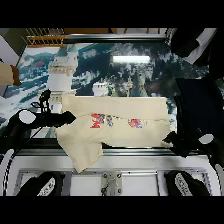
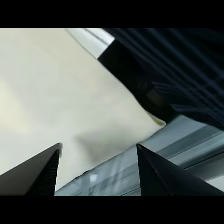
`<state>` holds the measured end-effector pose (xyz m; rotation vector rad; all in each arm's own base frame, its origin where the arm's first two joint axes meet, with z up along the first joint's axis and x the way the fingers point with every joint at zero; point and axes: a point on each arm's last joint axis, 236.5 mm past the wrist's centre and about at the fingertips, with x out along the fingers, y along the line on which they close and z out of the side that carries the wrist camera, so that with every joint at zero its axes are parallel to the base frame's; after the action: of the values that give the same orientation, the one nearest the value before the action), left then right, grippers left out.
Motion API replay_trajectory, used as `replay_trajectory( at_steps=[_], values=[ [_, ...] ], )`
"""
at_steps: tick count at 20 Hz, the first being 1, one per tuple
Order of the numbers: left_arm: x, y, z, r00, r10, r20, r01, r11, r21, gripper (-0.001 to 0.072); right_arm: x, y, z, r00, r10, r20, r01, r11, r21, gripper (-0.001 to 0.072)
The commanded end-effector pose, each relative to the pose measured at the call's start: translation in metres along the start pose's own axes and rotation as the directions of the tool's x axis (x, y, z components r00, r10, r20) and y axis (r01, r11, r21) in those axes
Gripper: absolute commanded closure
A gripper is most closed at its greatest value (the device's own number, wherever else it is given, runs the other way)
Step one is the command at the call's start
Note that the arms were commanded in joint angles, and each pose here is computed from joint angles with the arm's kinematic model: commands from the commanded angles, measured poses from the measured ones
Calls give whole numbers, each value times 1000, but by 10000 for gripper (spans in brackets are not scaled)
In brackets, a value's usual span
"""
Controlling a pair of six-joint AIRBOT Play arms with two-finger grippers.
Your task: Fold the clothes and pants, and hang the long-sleeved shirts on hangers.
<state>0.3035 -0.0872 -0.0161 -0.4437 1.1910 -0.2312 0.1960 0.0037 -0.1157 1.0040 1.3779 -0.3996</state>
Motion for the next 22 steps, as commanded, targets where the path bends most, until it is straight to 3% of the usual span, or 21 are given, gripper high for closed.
replay_trajectory(
  at_steps=[1, 4, 7, 10, 14, 15, 16, 22],
  values=[
    [0, 0, 0, 1000, 0, 1, 0, 1000, -5, 316, 3, 0, 12, 999, 2, 44, -2, 1000, 3, 200],
    [0, 0, 0, 1000, 0, 0, 0, 1000, -4, 316, 3, 1, 15, 998, 6, 60, -6, 1000, 2, 205],
    [-1, 1, -2, 1000, 3, -7, -3, 1000, -2, 317, 1, 1, 13, 999, 8, 53, -5, 999, -52, 689],
    [-12, 13, -10, 998, 13, -69, -18, 997, -71, 315, -3, 4, 13, 998, 17, 65, -13, 998, -62, 700],
    [-11, 63, -75, 957, 83, -277, -150, 962, -230, 302, -8, 8, 15, 996, 32, 87, -26, 997, -73, 700],
    [-7, 69, -91, 947, 77, -311, -162, 953, -254, 91, -8, 8, 15, 996, 33, 87, -27, 997, -75, 699],
    [-3, 74, -104, 939, 72, -337, -172, 946, -277, -5, -8, 8, 15, 996, 33, 87, -26, 997, -75, 699],
    [13, 84, -149, 909, 60, -413, -220, 910, -352, -4, -8, 8, 15, 996, 33, 87, -26, 997, -75, 699]
  ],
)
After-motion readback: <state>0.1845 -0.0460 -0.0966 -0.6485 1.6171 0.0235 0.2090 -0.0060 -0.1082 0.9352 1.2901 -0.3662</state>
